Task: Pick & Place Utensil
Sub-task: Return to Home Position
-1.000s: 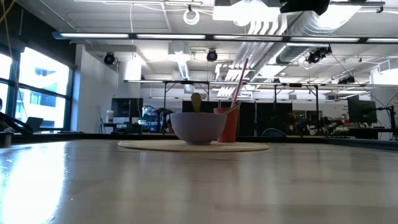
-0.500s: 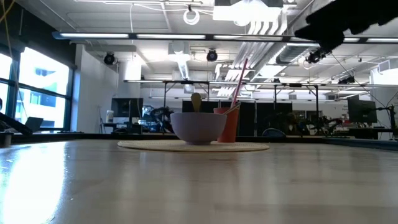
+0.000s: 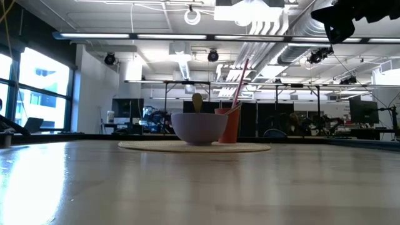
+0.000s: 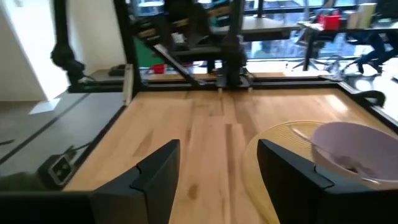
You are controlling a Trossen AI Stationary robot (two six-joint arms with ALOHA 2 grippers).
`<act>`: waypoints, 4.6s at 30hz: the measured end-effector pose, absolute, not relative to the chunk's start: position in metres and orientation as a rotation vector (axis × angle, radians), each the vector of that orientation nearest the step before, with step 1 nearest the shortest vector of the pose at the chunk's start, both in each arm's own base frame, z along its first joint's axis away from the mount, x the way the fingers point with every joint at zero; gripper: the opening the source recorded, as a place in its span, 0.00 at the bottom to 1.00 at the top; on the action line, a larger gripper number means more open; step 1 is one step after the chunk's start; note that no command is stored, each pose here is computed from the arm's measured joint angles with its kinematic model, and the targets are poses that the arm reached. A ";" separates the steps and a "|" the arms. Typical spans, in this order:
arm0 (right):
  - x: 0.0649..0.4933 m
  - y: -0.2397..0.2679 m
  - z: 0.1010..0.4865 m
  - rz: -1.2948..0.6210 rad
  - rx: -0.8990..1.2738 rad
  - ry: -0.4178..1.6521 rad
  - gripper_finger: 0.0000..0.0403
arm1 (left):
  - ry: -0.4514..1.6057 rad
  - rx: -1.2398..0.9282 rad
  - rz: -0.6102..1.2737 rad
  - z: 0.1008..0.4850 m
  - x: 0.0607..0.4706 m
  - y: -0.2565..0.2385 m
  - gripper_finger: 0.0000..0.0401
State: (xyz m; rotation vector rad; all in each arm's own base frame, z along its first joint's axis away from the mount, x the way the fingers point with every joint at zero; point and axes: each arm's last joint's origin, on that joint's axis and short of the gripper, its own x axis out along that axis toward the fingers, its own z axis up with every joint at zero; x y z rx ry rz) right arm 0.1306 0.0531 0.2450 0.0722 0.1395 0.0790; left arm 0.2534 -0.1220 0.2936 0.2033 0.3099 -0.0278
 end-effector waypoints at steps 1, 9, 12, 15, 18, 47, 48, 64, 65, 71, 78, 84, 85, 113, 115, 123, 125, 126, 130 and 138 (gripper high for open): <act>0.131 0.054 0.245 0.094 0.073 0.140 0.52 | 0.304 0.201 -0.024 0.294 0.248 -0.119 0.34; 0.133 0.057 0.243 0.221 0.114 0.165 0.52 | 0.152 0.124 -0.048 0.276 0.197 -0.092 0.34; 0.138 0.056 0.244 0.270 0.125 0.158 0.49 | 0.082 0.077 -0.100 0.267 0.179 -0.079 0.34; 0.145 0.053 0.244 0.291 0.099 0.142 0.43 | 0.008 0.038 -0.218 0.264 0.164 -0.060 0.34; 0.152 0.046 0.244 0.285 0.062 0.122 0.35 | -0.026 0.007 -0.202 0.260 0.154 -0.041 0.34; 0.135 0.017 0.257 0.257 0.001 0.026 0.01 | -0.135 -0.035 -0.063 0.197 0.091 -0.008 0.34; 0.133 0.017 0.258 0.266 0.000 0.020 0.01 | -0.120 -0.034 -0.063 0.194 0.092 -0.008 0.34; 0.120 0.018 0.259 0.321 0.028 0.027 0.01 | -0.131 -0.030 -0.104 0.180 0.096 -0.010 0.34; 0.120 0.018 0.259 0.321 0.028 0.027 0.01 | -0.129 -0.030 -0.105 0.180 0.096 -0.010 0.34; 0.117 0.014 0.260 0.209 0.021 0.016 0.00 | -0.129 -0.038 -0.105 0.179 0.096 -0.010 0.34; 0.103 0.012 0.262 0.158 -0.007 -0.036 0.00 | -0.097 -0.037 -0.087 0.176 0.096 -0.010 0.34; 0.095 0.012 0.227 0.186 -0.015 -0.093 0.01 | -0.029 -0.034 -0.070 0.169 0.097 -0.009 0.34; 0.094 0.012 0.220 0.176 -0.007 -0.094 0.01 | -0.019 -0.033 -0.070 0.169 0.097 -0.009 0.34; 0.098 0.007 0.169 0.000 0.077 -0.028 0.01 | -0.015 -0.033 -0.069 0.168 0.097 -0.009 0.34; 0.098 0.007 0.169 0.001 0.076 -0.032 0.01 | -0.015 -0.033 -0.069 0.168 0.097 -0.009 0.34; 0.098 0.007 0.169 0.000 0.074 -0.032 0.02 | -0.015 -0.033 -0.069 0.168 0.097 -0.009 0.34; 0.098 0.007 0.169 0.001 0.074 -0.032 0.02 | -0.014 -0.033 -0.069 0.168 0.097 -0.009 0.34; 0.098 0.007 0.169 0.000 0.074 -0.032 0.02 | -0.014 -0.033 -0.069 0.168 0.097 -0.009 0.34; 0.098 0.007 0.169 0.001 0.074 -0.032 0.03 | -0.015 -0.033 -0.069 0.168 0.097 -0.009 0.34; 0.098 0.007 0.169 0.001 0.074 -0.031 0.03 | -0.014 -0.033 -0.068 0.168 0.097 -0.009 0.34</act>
